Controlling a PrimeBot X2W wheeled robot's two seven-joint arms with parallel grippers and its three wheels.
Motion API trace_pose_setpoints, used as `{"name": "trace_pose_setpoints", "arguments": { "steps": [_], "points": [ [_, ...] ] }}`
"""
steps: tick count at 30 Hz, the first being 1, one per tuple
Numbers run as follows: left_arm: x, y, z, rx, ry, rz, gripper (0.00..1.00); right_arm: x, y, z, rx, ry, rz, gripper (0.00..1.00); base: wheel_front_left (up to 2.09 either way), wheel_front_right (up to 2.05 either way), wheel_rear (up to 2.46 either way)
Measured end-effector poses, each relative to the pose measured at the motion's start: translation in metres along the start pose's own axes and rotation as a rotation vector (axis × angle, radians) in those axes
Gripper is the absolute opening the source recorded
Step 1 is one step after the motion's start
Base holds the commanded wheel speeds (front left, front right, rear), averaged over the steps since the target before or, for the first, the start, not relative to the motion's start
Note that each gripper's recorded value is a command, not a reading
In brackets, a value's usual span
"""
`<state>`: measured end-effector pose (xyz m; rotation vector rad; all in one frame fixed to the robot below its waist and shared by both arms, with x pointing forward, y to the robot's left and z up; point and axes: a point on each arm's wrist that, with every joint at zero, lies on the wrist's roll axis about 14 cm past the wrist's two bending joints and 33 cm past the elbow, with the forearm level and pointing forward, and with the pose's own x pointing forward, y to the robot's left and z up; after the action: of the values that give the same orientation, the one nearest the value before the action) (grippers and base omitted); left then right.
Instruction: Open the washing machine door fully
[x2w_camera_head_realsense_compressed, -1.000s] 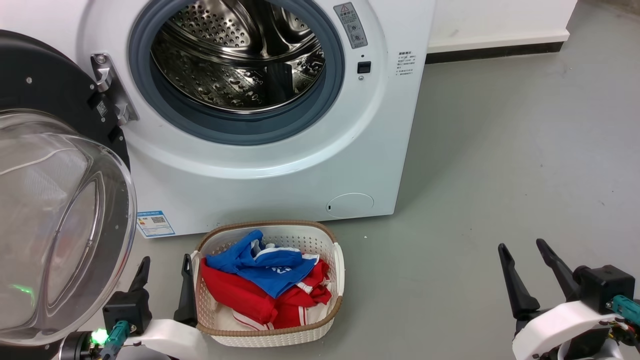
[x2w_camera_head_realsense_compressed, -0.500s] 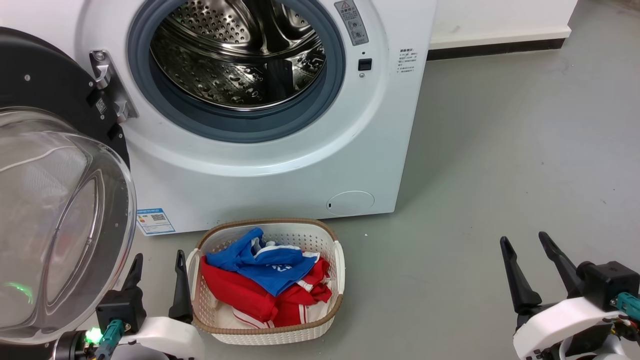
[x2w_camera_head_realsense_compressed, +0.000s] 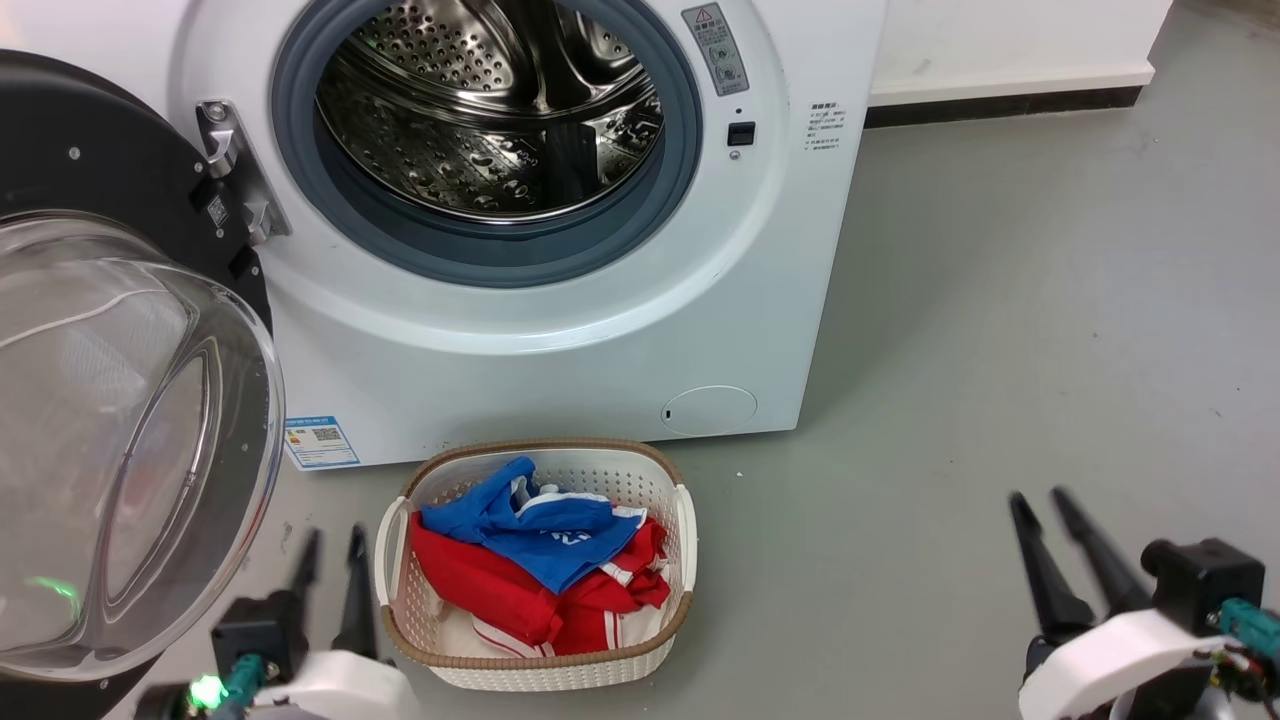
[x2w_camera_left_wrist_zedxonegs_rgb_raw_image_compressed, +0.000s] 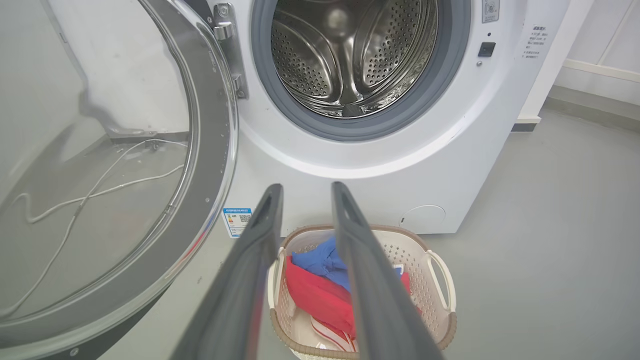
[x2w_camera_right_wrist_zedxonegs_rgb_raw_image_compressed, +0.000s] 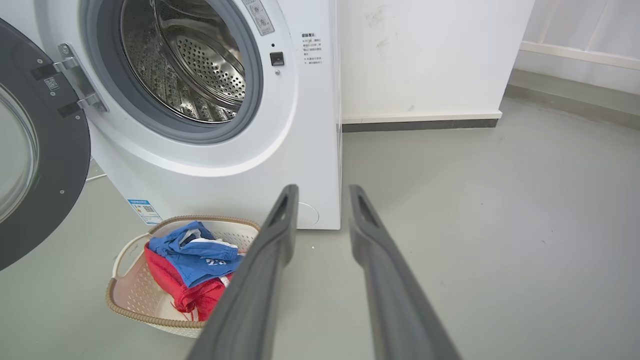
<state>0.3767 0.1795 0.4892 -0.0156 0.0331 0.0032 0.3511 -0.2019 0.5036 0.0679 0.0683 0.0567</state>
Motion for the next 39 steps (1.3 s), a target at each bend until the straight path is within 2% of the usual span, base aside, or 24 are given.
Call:
{"name": "trace_pose_setpoints", "arguments": {
  "steps": [3,18,39],
  "points": [
    [-0.004,-0.002,-0.009,-0.022,0.031,0.003,0.00,-0.003,0.000,-0.009,0.022,0.026,-0.004,0.00,0.00,0.00,0.00],
    [-0.002,0.005,-0.021,-0.313,0.123,0.044,0.00,0.002,-0.003,-0.011,0.307,0.021,-0.027,0.00,0.00,0.00,0.00],
    [0.003,0.007,-0.023,-0.663,0.165,0.064,0.00,0.011,-0.005,-0.008,0.640,-0.007,-0.039,0.00,0.00,0.00,0.00]
  ]
}}
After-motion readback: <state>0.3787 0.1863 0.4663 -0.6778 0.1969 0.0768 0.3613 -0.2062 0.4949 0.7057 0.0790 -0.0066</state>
